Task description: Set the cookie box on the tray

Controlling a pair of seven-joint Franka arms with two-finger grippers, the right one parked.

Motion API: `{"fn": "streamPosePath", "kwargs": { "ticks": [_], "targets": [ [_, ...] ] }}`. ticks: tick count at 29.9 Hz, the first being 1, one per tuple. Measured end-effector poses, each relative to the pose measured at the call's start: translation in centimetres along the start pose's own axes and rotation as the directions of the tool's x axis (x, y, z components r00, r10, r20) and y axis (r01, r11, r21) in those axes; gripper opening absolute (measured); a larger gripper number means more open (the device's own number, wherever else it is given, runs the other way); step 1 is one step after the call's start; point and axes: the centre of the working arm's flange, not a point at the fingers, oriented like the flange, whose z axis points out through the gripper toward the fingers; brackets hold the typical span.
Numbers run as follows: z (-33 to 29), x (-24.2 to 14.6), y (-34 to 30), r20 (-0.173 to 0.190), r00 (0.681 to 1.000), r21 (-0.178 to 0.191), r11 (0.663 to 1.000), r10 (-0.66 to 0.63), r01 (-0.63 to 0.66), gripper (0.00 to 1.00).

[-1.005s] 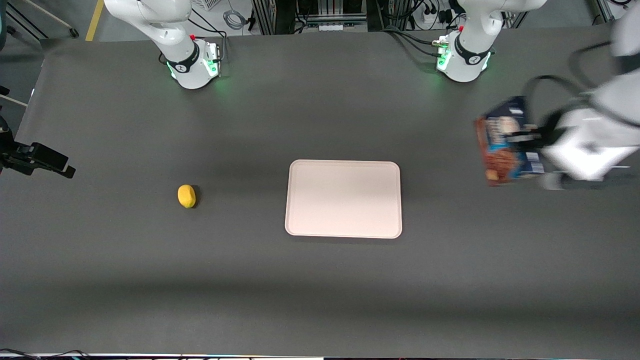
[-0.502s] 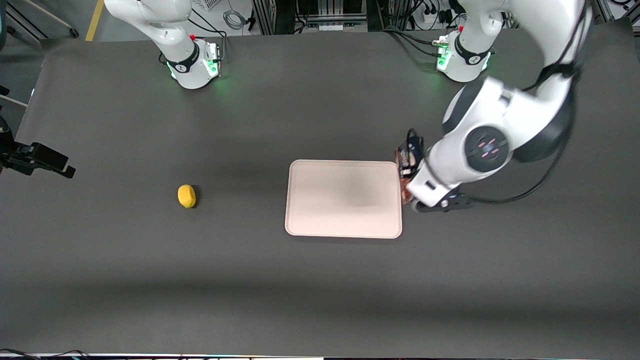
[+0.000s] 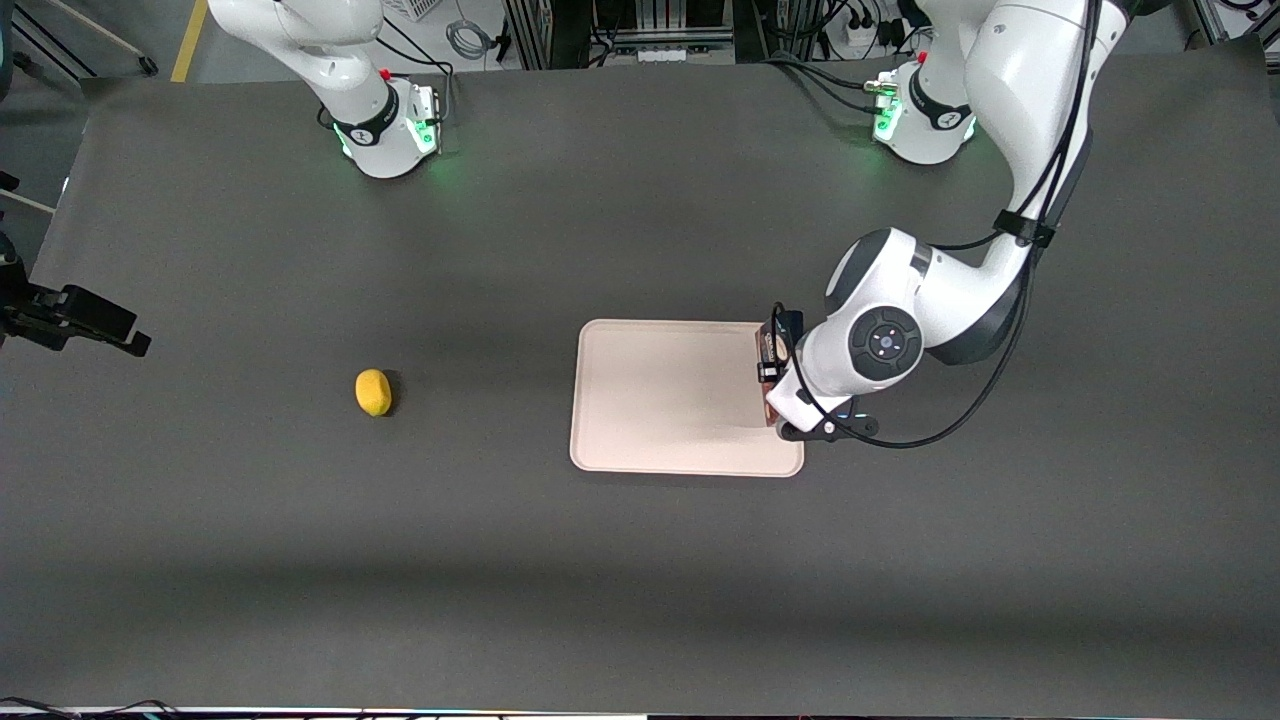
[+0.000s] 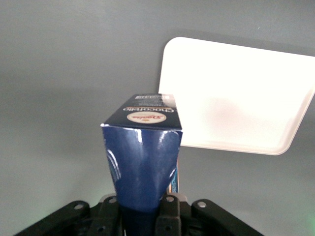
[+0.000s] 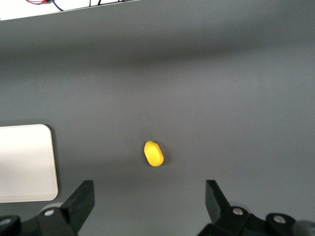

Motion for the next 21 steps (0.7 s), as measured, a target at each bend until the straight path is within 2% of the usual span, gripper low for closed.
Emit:
{"fn": "streamPosePath", "kwargs": {
  "ticks": [5,13,15,16,21],
  "targets": [
    [1.0,0.3,-0.1,-0.022,1.0,0.009,1.0,0.012,-0.012,0.23],
    [2.5,0.9,-0.1,-0.034,0.999,0.013,1.0,0.02,-0.019,0.22],
    [2.7,1.0,-0.2,-0.034,0.999,0.014,1.0,0.021,-0.02,0.29],
    [2.7,1.0,-0.2,-0.034,0.999,0.014,1.0,0.021,-0.02,0.38],
    [2.3,1.1,-0.1,-0.041,0.999,0.013,1.0,0.021,-0.021,0.61]
  ]
}}
